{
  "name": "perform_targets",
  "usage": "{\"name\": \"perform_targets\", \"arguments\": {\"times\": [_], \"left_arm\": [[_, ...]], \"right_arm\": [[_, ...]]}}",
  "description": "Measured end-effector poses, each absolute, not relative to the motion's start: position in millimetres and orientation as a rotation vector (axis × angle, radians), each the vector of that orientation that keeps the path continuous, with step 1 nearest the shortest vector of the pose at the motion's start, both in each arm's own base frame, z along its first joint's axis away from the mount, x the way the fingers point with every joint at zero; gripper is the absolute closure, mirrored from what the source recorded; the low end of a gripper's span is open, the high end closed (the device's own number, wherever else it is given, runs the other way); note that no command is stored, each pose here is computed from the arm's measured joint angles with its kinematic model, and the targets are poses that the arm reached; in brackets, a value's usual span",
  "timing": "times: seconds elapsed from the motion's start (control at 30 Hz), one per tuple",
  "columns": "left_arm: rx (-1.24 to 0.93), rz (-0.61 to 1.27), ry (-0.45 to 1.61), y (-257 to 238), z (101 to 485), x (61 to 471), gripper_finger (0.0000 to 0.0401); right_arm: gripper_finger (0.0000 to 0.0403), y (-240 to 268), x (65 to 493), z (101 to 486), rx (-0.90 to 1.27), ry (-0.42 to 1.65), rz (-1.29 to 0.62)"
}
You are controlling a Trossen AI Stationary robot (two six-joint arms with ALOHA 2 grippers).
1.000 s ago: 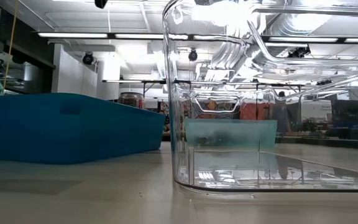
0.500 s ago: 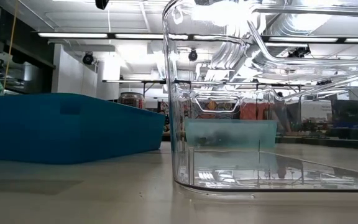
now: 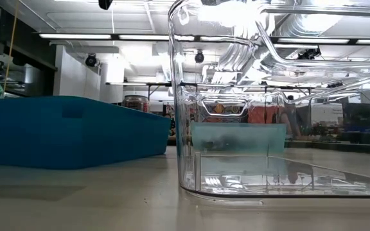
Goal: Sort candy
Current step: Put the chocolate bar into the blue bin
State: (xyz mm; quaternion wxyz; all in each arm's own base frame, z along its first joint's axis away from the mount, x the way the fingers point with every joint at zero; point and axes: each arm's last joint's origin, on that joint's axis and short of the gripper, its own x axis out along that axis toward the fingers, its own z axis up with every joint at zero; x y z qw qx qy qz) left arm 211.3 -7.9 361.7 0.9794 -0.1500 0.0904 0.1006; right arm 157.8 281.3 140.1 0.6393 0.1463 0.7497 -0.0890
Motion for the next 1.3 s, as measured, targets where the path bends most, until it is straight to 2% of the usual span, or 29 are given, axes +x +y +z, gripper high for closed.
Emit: {"name": "perform_targets", "arguments": {"times": [0.1,0.2,0.27,0.37,0.5,0.67,0.87,1.03,1.17,1.3], "left_arm": [[-0.302,0.203,0.182,-8,362,211,0.0174],[-0.302,0.203,0.182,-8,362,211,0.0174],[-0.302,0.203,0.182,-8,362,211,0.0174],[-0.301,0.203,0.182,-8,362,211,0.0174],[-0.288,0.212,0.181,-8,362,211,0.0174],[-0.284,0.211,0.18,-8,362,211,0.0174],[-0.284,0.212,0.179,-8,362,211,0.0174],[-0.284,0.211,0.18,-8,362,211,0.0174],[-0.284,0.212,0.18,-8,362,211,0.0174],[-0.284,0.212,0.179,-8,362,211,0.0174]], "right_arm": [[0.0261,281,157,140,0.313,1.715,-0.188],[0.0356,281,158,141,0.308,1.722,-0.175],[0.0386,281,158,144,0.311,1.713,-0.164],[0.0377,280,159,158,0.323,1.685,-0.156],[0.0395,272,156,187,0.328,1.652,-0.146],[0.0396,253,146,231,0.352,1.589,-0.124],[0.0398,226,141,268,0.399,1.401,-0.077],[0.0399,215,150,258,0.369,1.358,-0.082],[0.0399,213,161,229,0.411,1.316,-0.047],[0.0396,204,169,194,0.493,1.306,-0.11]]}}
